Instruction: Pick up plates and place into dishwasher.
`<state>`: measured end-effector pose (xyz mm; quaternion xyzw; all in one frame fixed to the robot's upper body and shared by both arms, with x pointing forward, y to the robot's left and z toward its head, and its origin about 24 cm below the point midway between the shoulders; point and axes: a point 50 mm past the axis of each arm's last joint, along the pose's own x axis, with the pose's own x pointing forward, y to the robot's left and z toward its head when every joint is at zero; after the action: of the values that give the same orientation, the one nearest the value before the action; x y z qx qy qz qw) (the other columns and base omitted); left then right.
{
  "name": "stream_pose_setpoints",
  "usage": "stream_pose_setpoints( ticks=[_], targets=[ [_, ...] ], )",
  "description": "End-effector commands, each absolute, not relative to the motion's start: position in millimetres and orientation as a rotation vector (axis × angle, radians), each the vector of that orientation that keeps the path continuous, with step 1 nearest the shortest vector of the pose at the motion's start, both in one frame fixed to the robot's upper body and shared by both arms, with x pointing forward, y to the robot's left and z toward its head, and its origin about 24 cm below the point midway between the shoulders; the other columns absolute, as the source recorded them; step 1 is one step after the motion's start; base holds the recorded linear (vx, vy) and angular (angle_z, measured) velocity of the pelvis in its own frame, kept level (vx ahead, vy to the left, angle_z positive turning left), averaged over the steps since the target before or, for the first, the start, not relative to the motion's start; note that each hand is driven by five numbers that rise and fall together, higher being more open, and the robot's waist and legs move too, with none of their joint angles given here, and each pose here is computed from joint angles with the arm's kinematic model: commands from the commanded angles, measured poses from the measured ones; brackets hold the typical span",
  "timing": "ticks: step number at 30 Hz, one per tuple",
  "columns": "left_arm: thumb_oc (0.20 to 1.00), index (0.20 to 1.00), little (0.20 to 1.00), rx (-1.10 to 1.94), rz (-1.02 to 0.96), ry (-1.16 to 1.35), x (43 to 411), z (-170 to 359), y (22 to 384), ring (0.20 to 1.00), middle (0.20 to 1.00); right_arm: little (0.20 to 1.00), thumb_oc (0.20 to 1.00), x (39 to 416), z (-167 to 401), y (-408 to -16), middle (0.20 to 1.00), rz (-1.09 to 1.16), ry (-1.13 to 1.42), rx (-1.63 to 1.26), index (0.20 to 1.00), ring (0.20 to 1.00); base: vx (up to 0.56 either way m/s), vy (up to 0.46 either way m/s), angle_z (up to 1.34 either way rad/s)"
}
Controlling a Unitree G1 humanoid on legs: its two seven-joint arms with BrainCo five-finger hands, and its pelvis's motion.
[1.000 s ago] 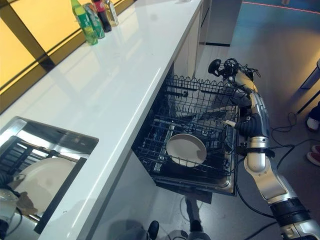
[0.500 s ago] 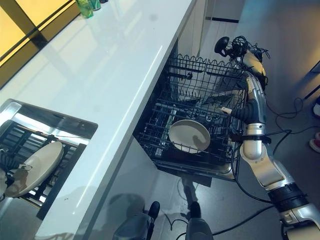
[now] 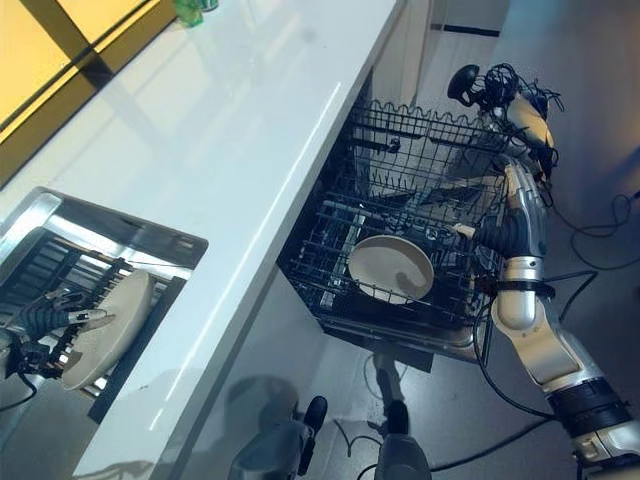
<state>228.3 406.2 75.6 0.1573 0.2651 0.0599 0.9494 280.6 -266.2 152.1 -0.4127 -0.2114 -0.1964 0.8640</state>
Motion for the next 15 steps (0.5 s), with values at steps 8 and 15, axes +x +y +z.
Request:
stream_pose_setpoints(
  ticks=[8, 15],
  targets=[
    [1.000, 1.000, 1.000, 0.174, -0.233, 0.716, 203.6, 16.6, 364.8, 1.000, 1.000, 1.000, 1.000, 272.2, 157.9, -255.6, 1.000, -0.382, -0.526, -0.845, 1.000, 1.000, 0.03, -0.021, 0.06],
    [1.000, 1.000, 1.000, 0.257, -0.164, 0.744, 195.3, 15.7, 376.5, 1.000, 1.000, 1.000, 1.000, 269.4, 155.1, -255.4, 1.000, -0.392, -0.503, -0.845, 1.000, 1.000, 0.01, -0.014, 0.03]
  ],
)
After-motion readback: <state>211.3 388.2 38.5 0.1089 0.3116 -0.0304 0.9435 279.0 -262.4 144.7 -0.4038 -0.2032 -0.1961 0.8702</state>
